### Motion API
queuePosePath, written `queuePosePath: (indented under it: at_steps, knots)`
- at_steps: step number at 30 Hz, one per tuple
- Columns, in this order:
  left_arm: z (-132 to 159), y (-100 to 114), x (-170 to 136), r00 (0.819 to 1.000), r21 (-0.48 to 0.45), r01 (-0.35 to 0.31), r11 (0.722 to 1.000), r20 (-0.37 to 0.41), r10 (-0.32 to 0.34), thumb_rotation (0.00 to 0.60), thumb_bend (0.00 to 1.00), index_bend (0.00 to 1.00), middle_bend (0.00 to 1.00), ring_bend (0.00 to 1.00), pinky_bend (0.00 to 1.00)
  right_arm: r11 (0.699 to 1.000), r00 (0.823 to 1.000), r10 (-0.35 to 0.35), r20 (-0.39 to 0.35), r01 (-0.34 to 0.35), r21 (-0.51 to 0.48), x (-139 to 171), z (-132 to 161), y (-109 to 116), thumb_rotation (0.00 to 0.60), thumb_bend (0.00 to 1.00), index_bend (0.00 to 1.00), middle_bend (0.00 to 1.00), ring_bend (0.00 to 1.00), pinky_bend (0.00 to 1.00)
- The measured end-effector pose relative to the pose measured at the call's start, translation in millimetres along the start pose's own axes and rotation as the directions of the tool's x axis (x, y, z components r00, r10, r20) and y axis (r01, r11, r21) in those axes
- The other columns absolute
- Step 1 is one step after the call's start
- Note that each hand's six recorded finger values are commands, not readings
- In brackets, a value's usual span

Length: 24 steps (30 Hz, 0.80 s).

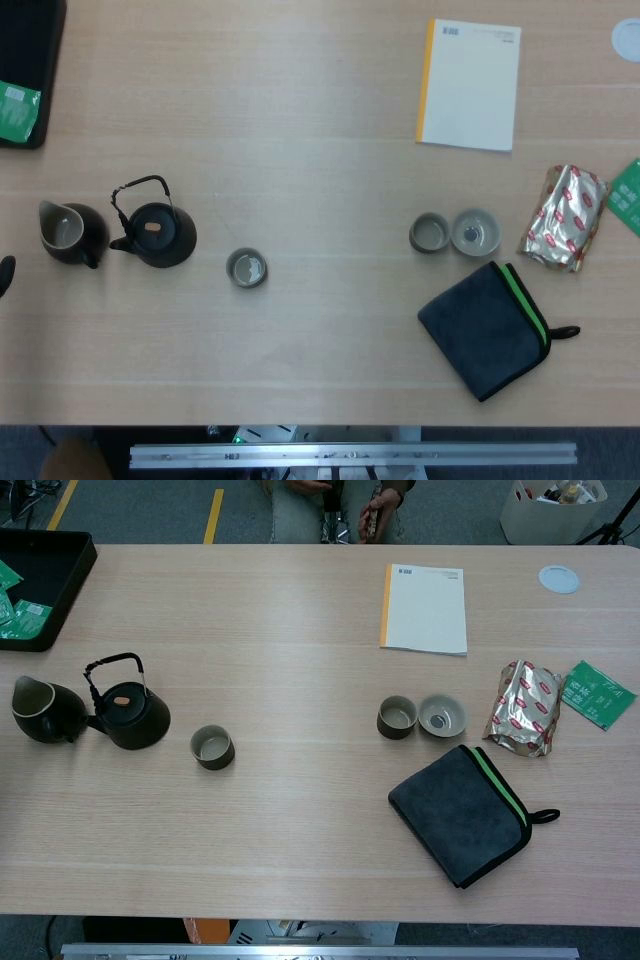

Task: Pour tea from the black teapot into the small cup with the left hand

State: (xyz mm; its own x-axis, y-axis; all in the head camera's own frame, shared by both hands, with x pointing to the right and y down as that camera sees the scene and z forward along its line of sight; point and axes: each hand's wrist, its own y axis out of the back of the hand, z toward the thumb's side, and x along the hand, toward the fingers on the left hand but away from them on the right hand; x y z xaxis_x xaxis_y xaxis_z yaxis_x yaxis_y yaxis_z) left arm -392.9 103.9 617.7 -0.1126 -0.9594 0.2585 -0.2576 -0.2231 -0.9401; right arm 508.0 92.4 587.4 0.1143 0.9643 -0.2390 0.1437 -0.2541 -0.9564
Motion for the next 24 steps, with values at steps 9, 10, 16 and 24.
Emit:
queuePosePath:
  at_steps: [9, 10, 16, 24]
  knots:
    - [7, -3, 4, 0.999, 0.01, 0.021, 1.0, 0.033, -0.022, 0.6, 0.27, 0.0, 0.0, 0.0, 0.07, 1.0, 1.0, 0.0, -0.002, 0.0, 0.0, -2, 0, 0, 0.6, 0.05, 0.33, 0.32, 0.2, 0.24]
    - [8, -4, 4, 0.999, 0.012, 0.027, 1.0, 0.04, -0.028, 0.6, 0.27, 0.0, 0.0, 0.0, 0.07, 1.0, 1.0, -0.001, -0.002, 0.001, 0.0, -2, 0, 0, 0.6, 0.05, 0.33, 0.32, 0.2, 0.24]
    - [26, -13, 12, 0.988, 0.053, 0.081, 0.995, 0.126, -0.088, 0.6, 0.27, 0.0, 0.0, 0.0, 0.07, 1.0, 1.0, 0.003, 0.002, -0.003, -0.001, -2, -2, -1, 0.6, 0.05, 0.33, 0.32, 0.2, 0.24]
    - [54, -39, 26, 0.938, 0.201, 0.147, 0.969, 0.284, -0.201, 0.6, 0.27, 0.0, 0.0, 0.0, 0.07, 1.0, 1.0, 0.0, 0.01, 0.0, 0.002, -2, -4, 0, 0.6, 0.05, 0.33, 0.32, 0.2, 0.24]
